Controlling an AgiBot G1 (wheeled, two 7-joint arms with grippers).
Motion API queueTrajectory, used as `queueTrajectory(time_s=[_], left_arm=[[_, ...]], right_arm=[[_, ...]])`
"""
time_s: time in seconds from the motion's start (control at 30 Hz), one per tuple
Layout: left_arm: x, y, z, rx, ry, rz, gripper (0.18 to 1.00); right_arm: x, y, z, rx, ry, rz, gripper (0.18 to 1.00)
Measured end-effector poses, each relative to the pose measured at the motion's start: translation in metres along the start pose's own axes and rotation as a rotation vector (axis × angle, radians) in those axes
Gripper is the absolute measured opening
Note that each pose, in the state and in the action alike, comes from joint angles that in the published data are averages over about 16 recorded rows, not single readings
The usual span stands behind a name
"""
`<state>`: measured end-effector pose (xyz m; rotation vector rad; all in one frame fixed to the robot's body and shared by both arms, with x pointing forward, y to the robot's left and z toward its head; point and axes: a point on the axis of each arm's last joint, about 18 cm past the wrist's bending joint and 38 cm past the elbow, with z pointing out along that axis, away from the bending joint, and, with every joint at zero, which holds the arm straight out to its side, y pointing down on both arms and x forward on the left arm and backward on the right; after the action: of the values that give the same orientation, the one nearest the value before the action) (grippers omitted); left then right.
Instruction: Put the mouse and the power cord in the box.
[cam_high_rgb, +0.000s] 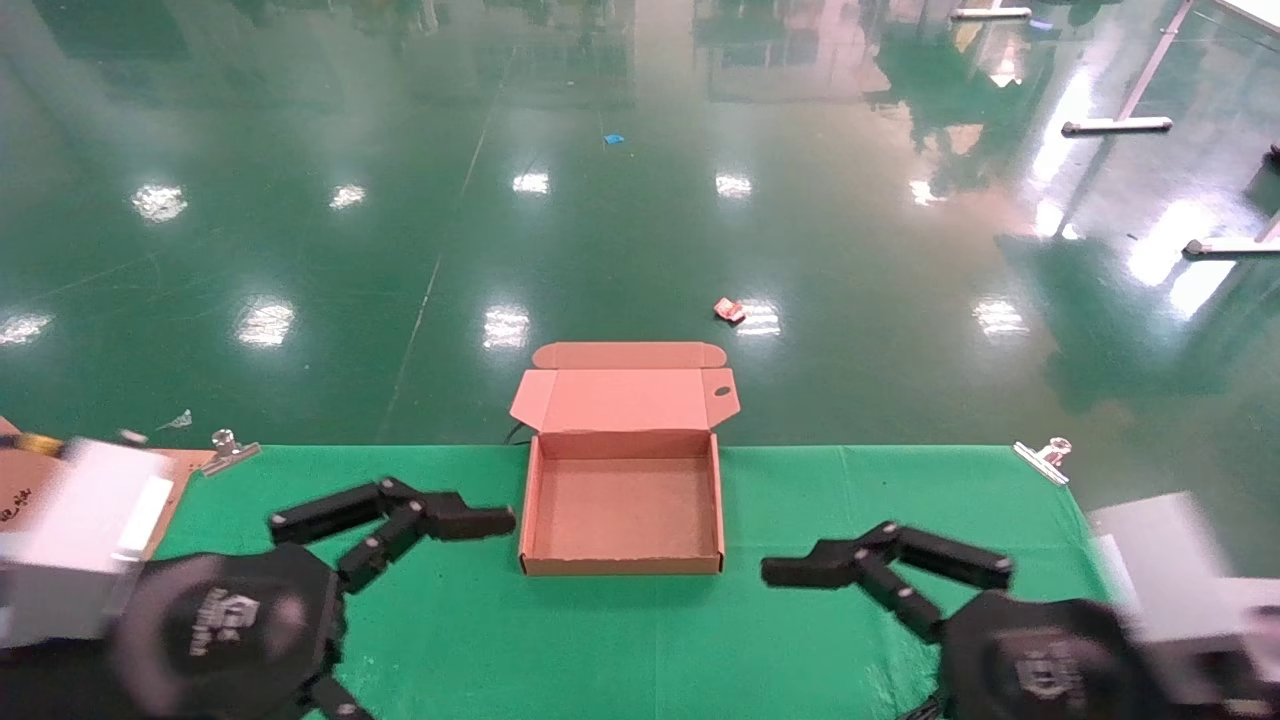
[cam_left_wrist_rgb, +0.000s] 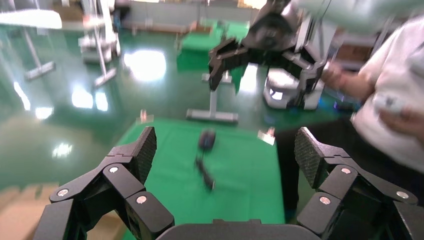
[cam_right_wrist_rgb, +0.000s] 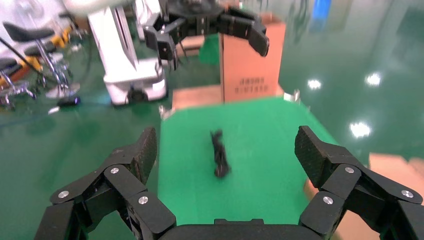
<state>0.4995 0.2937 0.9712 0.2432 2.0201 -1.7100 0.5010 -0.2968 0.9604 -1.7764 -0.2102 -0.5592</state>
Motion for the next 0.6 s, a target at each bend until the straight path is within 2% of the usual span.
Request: queueTrajectory(time_s=[0.2, 0.6], left_arm=[[-0.012, 0.034, 0.007, -0.157, 0.008, 0.001, 1.001], [-0.048, 0.114, -0.001, -0.569, 0.024, 0.041, 1.001]], right_arm=[[0.015, 0.039, 0.018, -0.221, -0.042, -0.052, 1.001], [0.065, 0.110, 0.035, -0.716, -0.133, -0.256, 1.001]])
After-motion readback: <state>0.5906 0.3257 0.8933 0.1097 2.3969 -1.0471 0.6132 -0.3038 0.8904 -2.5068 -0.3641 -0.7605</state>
